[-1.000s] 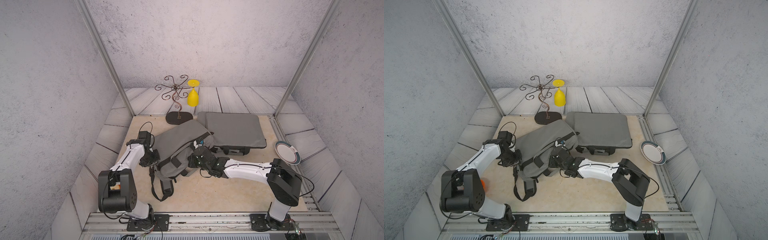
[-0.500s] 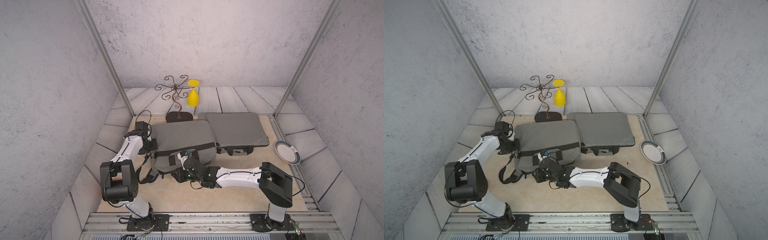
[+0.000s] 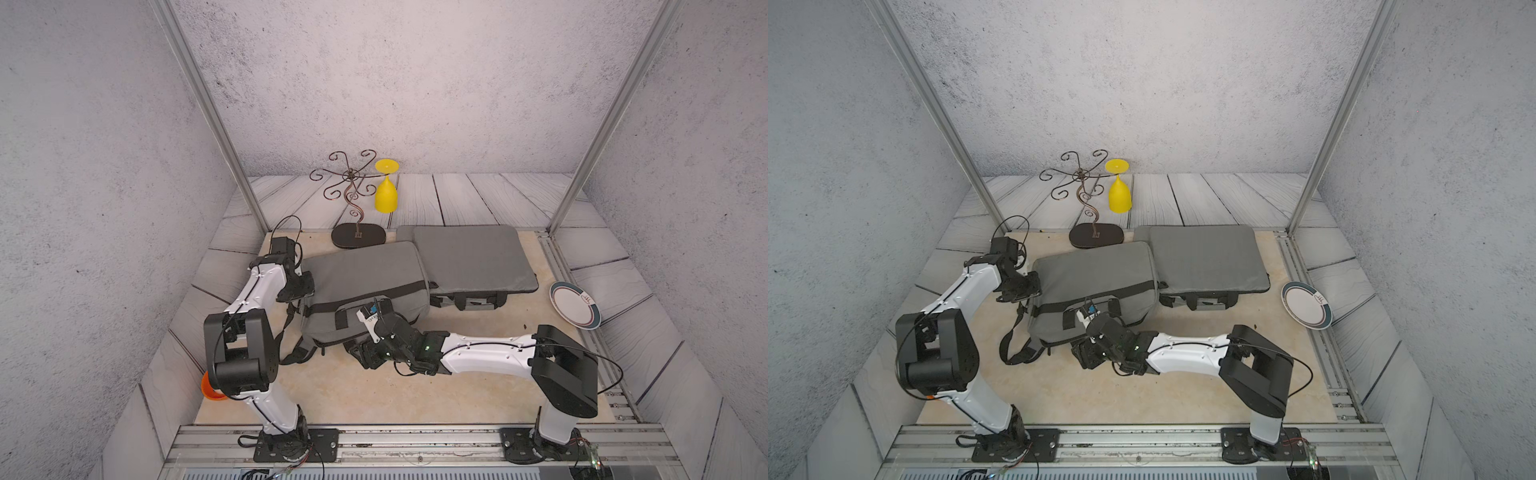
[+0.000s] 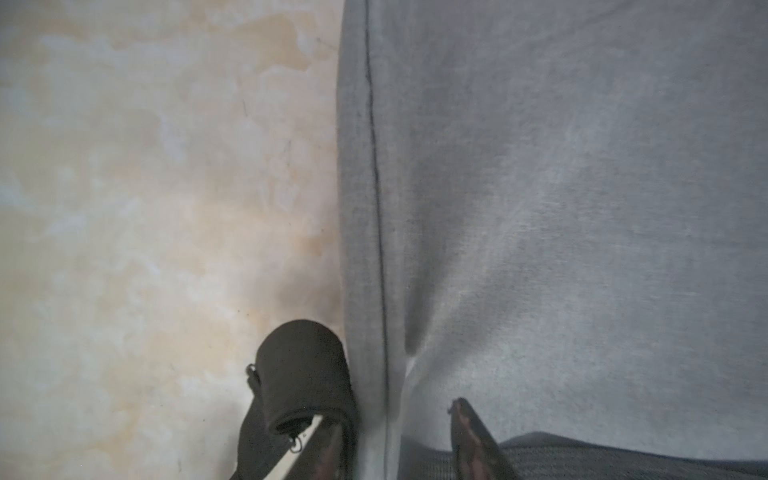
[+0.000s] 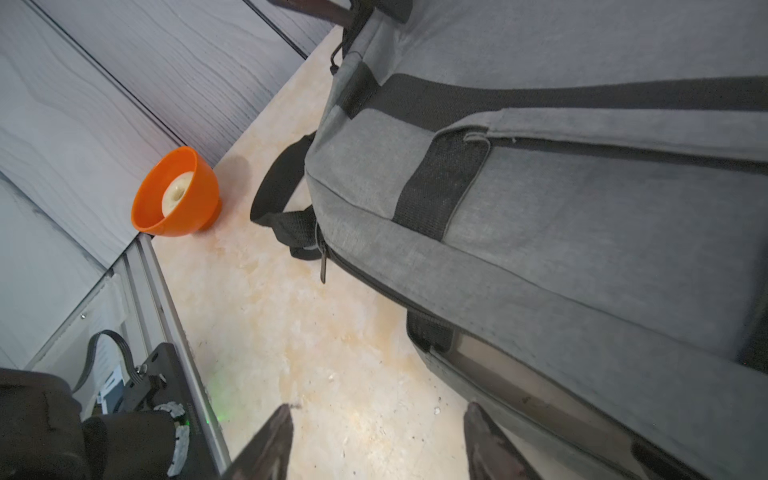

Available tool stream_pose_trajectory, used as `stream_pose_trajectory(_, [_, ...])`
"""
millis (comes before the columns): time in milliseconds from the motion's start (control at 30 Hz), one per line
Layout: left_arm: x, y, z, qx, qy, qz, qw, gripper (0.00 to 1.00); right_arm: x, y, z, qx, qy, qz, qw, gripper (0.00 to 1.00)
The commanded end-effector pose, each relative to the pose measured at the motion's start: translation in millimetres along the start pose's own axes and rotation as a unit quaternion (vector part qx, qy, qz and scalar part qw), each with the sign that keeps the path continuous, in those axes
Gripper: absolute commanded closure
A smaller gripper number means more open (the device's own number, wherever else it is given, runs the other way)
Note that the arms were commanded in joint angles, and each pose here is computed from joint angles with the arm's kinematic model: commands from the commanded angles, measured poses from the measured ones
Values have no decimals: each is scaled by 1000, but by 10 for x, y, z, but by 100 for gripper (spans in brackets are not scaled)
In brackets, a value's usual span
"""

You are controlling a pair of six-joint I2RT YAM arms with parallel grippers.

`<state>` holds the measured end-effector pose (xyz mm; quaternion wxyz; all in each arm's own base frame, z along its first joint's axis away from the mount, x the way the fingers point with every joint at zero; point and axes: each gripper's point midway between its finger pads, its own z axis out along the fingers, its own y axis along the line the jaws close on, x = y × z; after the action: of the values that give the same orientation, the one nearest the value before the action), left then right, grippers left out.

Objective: Open the zippered laptop bag and take out the laptop
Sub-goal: Adjust the zippered laptop bag at the center of the board, then unzip the zipper on the zippered laptop bag.

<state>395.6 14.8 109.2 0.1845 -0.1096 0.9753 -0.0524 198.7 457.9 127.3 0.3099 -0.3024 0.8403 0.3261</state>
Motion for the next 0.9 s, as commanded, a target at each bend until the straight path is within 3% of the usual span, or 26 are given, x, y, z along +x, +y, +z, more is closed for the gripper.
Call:
stream_pose_trajectory(0, [-72, 27, -189, -6, -19, -7, 1000, 42, -107, 3, -204, 0, -12, -47, 999, 33])
stream_pose_trajectory(300, [284, 155, -445, -30, -18, -66, 997, 29, -155, -186, -277, 14, -9, -83, 996, 27])
stream_pose_trajectory(600, [945, 66, -434, 32, -2, -187, 982, 29, -256, -409, -386, 24, -21, -55, 998, 26])
stream_pose_trajectory(867, [1192, 213, -176, 46, -4, -253, 966, 32, -161, -380, -404, 6, -11, -43, 999, 23])
